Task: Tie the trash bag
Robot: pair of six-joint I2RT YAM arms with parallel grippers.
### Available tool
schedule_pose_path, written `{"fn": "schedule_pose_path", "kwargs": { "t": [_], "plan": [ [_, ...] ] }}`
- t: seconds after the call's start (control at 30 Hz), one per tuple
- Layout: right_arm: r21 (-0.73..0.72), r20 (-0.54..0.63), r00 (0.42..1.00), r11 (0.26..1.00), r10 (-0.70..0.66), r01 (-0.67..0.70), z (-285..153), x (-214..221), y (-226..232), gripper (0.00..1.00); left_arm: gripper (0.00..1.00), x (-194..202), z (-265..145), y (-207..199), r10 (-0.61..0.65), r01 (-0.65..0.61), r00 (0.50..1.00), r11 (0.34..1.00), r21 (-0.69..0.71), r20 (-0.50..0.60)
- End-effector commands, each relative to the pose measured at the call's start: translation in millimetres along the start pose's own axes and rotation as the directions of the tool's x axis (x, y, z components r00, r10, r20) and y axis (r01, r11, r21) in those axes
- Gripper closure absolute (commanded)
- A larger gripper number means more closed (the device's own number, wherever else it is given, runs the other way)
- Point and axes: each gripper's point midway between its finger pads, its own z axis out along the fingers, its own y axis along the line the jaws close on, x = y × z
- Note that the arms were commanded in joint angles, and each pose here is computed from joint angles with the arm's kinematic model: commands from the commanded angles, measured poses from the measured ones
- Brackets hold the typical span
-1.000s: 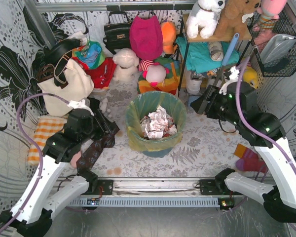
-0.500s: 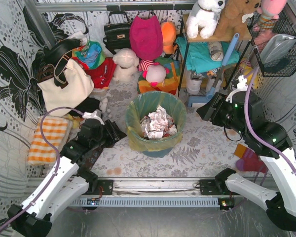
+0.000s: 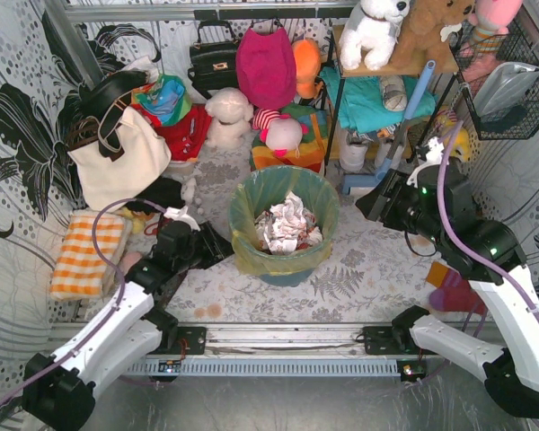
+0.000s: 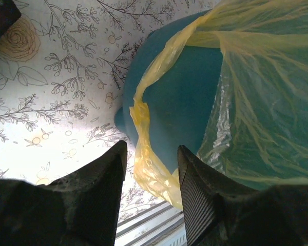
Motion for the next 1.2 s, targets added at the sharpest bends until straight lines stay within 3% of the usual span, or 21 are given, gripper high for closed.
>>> {"fn": "schedule_pose_path", "kwargs": {
  "t": [0.0,0.73,0.8,1.07,1.17],
  "plan": [
    [-0.018,-0.022,1.000,1.000,0.018,-0.018,3.3,6.5,3.4,0.47,0.49,-5.1,10.1,-15.8,0.049,-0.050,0.999,0.995,0.092,0.016],
    [-0.038,-0.043,0.998,0.999,0.037,-0.039,4.4,16.9,2.5,0.47,0.63,10.9,40.5,7.3,0.075,-0.071,0.995,0.996,0.047,-0.069],
    [-0.024,-0.048,0.998,0.999,0.035,-0.037,5.3,18.2,-0.2,0.47,0.67,11.0,40.7,6.8,0.074,-0.071,0.995,0.996,0.050,-0.070],
    [0.168,-0.123,0.992,0.985,-0.015,0.035,21.4,29.6,-31.7,0.49,1.00,9.8,35.6,4.8,0.065,-0.062,0.996,0.997,0.047,-0.063],
    [0.224,-0.165,0.985,0.971,-0.052,0.088,33.6,34.3,-41.2,0.48,1.00,10.3,35.0,6.1,0.066,-0.064,0.995,0.997,0.038,-0.069]
  ]
}}
